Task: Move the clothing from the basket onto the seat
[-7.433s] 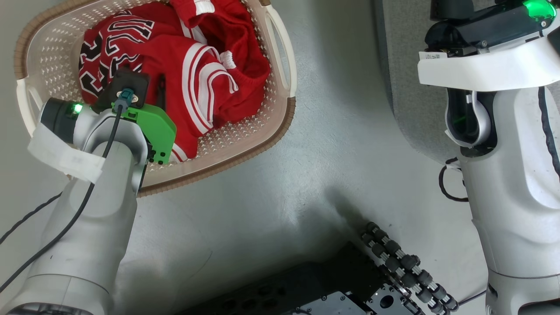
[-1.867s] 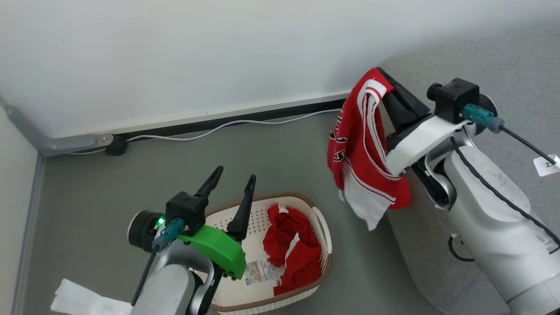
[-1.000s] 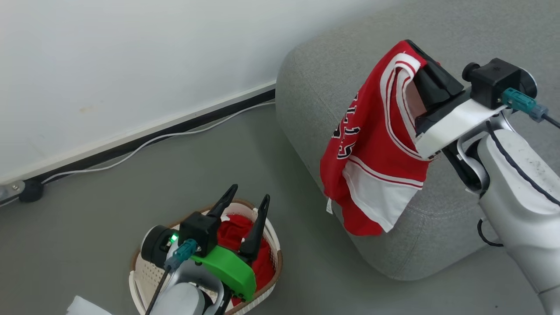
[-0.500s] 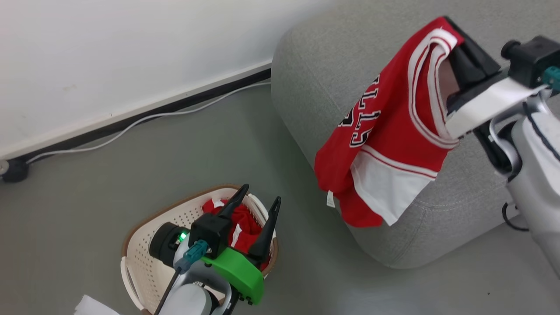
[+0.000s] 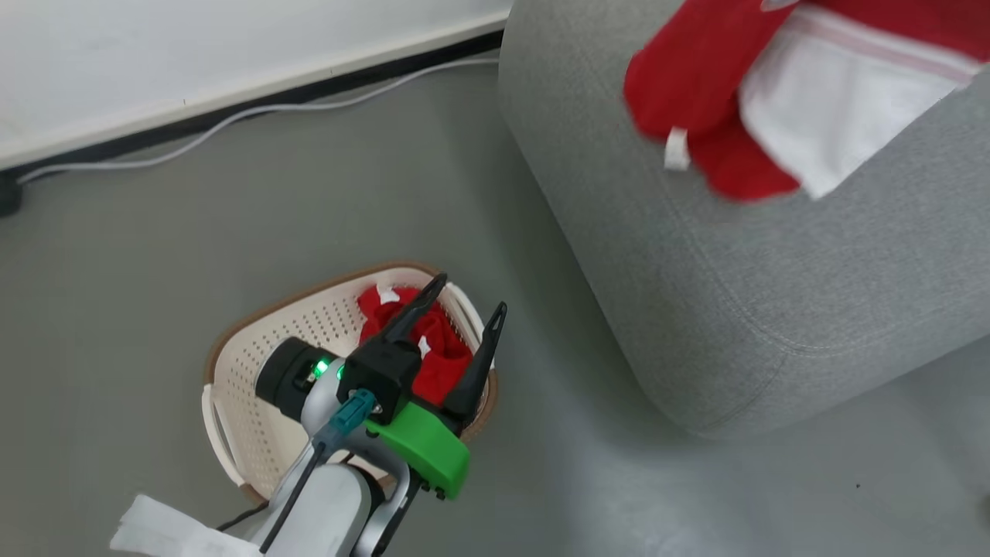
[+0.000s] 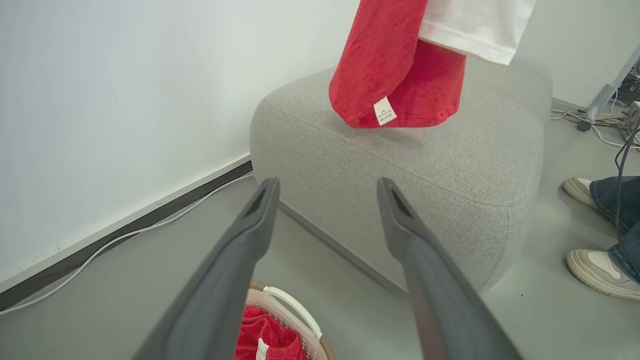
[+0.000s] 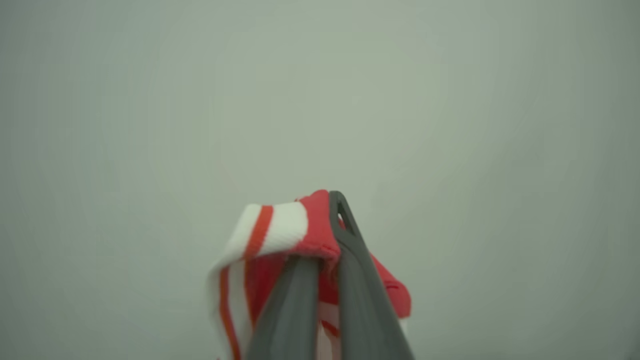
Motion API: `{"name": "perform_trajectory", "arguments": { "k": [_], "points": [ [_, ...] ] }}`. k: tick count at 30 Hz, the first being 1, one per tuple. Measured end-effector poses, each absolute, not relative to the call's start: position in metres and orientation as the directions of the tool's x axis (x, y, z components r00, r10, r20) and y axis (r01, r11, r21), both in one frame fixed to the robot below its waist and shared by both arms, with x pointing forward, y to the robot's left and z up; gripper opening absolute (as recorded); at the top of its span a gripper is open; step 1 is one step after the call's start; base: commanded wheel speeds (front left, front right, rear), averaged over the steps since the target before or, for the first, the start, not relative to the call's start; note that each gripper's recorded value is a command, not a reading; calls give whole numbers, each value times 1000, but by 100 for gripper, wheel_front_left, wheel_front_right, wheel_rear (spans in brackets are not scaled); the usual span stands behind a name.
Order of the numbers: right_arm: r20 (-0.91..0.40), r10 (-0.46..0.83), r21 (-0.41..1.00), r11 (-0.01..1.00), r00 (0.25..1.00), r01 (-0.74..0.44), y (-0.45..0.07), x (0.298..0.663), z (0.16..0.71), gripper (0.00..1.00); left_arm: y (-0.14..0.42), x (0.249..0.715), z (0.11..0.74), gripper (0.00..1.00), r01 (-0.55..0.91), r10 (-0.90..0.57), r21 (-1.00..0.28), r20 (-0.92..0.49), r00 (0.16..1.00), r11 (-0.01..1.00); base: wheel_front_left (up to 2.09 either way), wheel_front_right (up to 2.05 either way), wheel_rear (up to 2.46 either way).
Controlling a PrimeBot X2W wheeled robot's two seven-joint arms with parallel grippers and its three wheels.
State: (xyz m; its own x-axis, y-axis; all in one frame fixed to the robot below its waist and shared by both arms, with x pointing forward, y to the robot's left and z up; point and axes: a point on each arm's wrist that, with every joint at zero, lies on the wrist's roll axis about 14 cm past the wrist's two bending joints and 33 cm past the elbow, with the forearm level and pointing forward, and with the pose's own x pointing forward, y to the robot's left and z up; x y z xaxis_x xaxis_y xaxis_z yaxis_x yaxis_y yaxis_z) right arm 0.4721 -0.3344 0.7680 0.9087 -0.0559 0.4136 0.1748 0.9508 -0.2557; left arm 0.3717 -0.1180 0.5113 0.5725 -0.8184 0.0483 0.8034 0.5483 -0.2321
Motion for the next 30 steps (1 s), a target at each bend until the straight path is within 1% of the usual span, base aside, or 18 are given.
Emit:
{"name": "perform_trajectory", "arguments": {
  "k": [5,8,11,17,24,26,30],
  "points": [
    [465,-125,-265,925,877,273,-364,488,808,0,-112,387,505,100,790,-807,-246,47,588,562,0,0,0],
    [459,-142,-280,914,877,294,-369,504,813,0,-106,395,500,100,777,-797,-254,38,603,576,0,0,0],
    [437,-165,-276,911,884,307,-375,522,807,0,-100,402,495,100,768,-791,-260,29,612,585,0,0,0],
    [355,-205,-297,900,912,318,-382,560,766,0,-85,415,482,100,743,-767,-254,8,642,620,0,0,0],
    [286,-292,-259,893,913,367,-402,590,717,0,-62,428,452,100,692,-728,-261,-68,682,673,0,0,0],
    [243,-312,-241,898,919,368,-404,598,690,0,-57,430,444,100,681,-720,-265,-86,689,683,0,0,0],
    [102,-359,-211,904,928,373,-409,602,614,0,-52,434,431,100,668,-713,-275,-110,693,691,0,0,0]
  ]
}}
